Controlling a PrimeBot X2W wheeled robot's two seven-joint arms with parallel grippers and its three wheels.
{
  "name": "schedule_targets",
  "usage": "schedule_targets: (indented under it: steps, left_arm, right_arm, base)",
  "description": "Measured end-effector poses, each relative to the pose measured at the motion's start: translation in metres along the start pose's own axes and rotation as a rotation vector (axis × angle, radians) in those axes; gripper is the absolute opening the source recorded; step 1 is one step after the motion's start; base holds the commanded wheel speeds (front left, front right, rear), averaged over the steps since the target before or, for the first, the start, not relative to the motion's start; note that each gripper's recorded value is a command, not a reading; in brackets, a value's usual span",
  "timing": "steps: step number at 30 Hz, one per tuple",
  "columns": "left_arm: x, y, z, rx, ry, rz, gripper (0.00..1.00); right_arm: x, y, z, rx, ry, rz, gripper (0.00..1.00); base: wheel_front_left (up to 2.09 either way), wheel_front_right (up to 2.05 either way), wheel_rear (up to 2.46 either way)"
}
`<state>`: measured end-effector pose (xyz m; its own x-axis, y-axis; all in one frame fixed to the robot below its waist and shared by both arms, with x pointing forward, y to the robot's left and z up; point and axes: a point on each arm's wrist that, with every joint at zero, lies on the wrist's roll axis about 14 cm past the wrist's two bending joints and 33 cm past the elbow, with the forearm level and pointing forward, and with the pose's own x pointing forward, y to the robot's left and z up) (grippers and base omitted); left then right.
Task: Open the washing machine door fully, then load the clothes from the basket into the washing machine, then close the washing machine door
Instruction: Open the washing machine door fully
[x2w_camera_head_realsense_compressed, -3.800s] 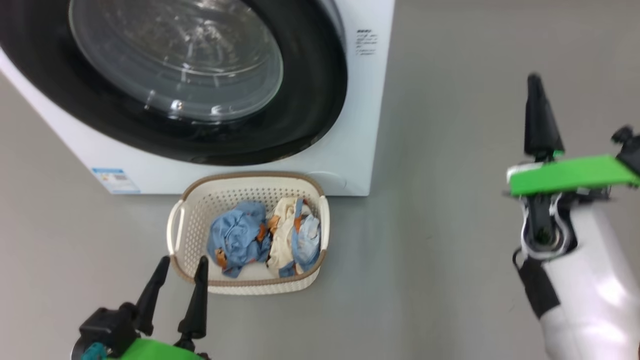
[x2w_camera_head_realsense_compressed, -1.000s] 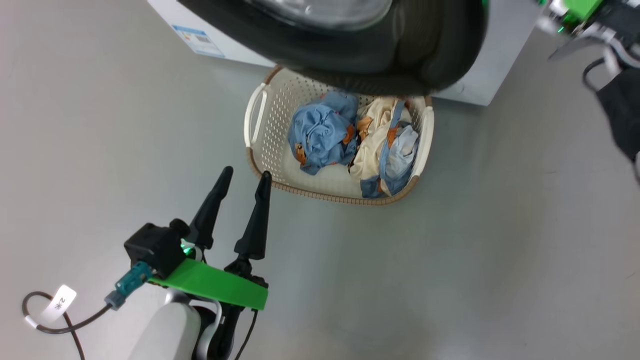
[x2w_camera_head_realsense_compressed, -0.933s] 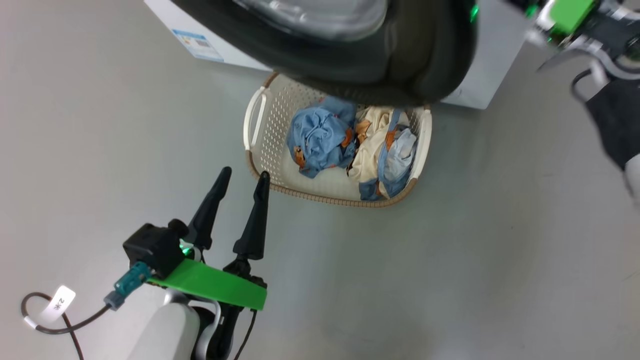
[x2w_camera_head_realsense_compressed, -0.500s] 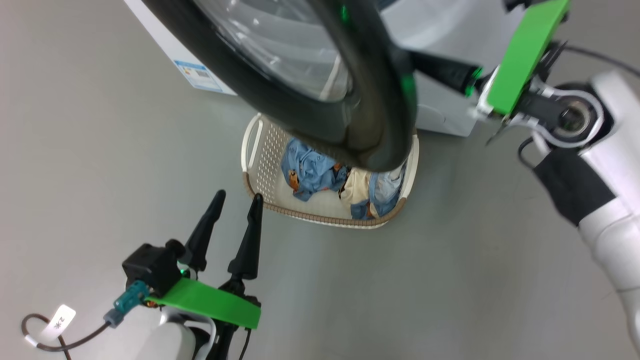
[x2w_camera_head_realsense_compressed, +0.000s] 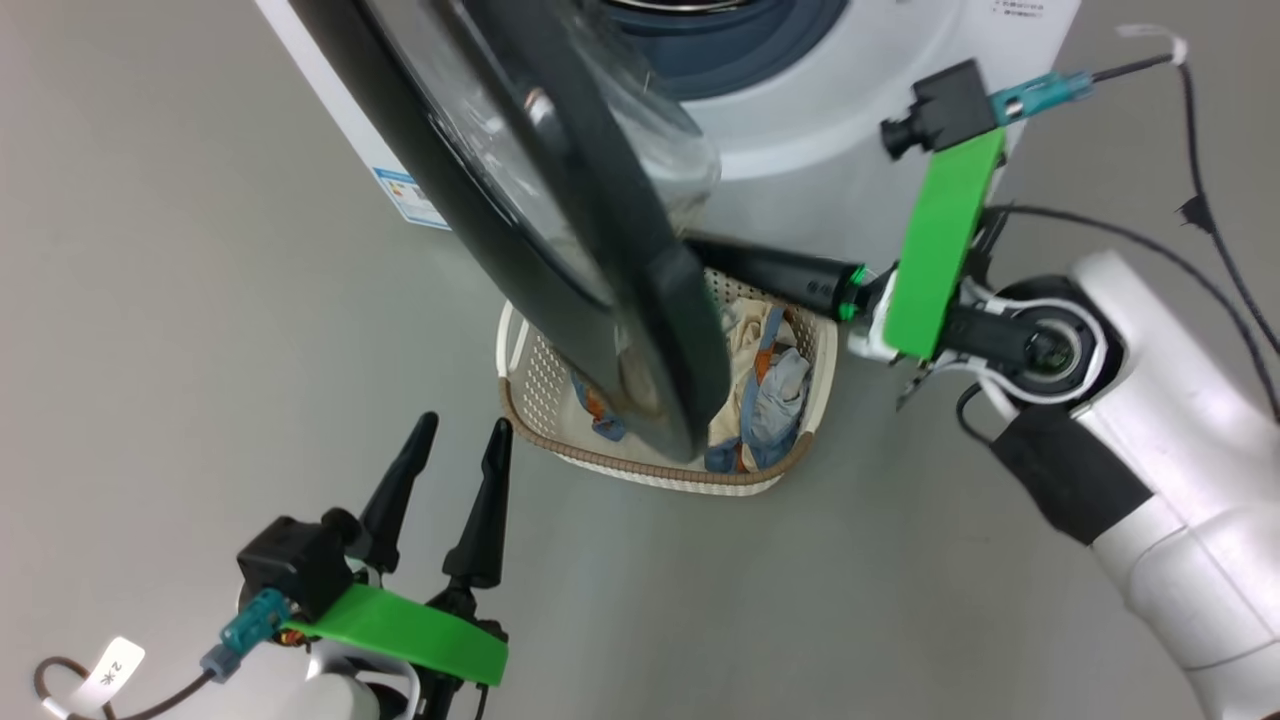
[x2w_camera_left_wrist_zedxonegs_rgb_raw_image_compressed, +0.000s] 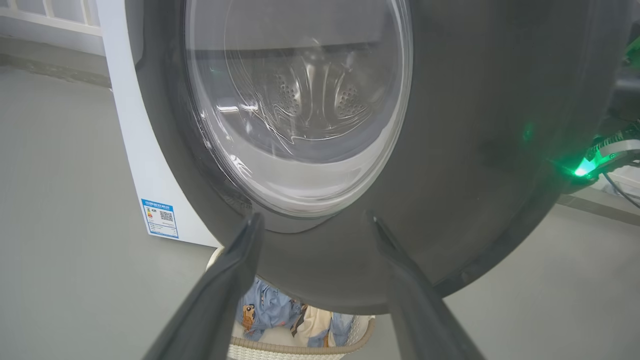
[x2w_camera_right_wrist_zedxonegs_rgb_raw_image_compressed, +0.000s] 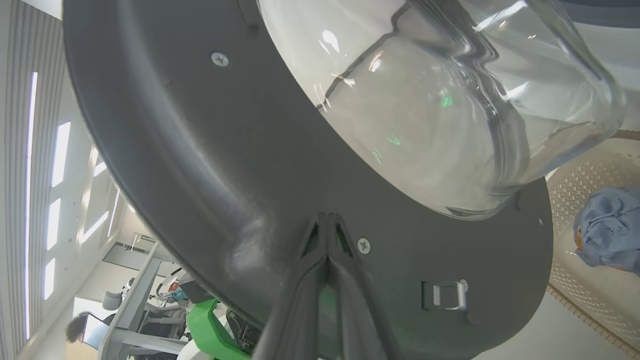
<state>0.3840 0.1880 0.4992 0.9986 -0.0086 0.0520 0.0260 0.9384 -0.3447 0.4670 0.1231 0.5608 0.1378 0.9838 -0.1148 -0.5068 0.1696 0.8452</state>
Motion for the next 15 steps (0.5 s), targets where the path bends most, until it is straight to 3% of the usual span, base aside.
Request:
schedule_targets:
  steps: [15]
  left_arm:
    - [-0.014,0.007,0.011,0.016,-0.026,0.026,1.0]
  right_arm:
    - [0.026,0.039,-0.047,-0.009,0.119,0.101,0.0]
  base:
    - [0.0,0.0,0.0]
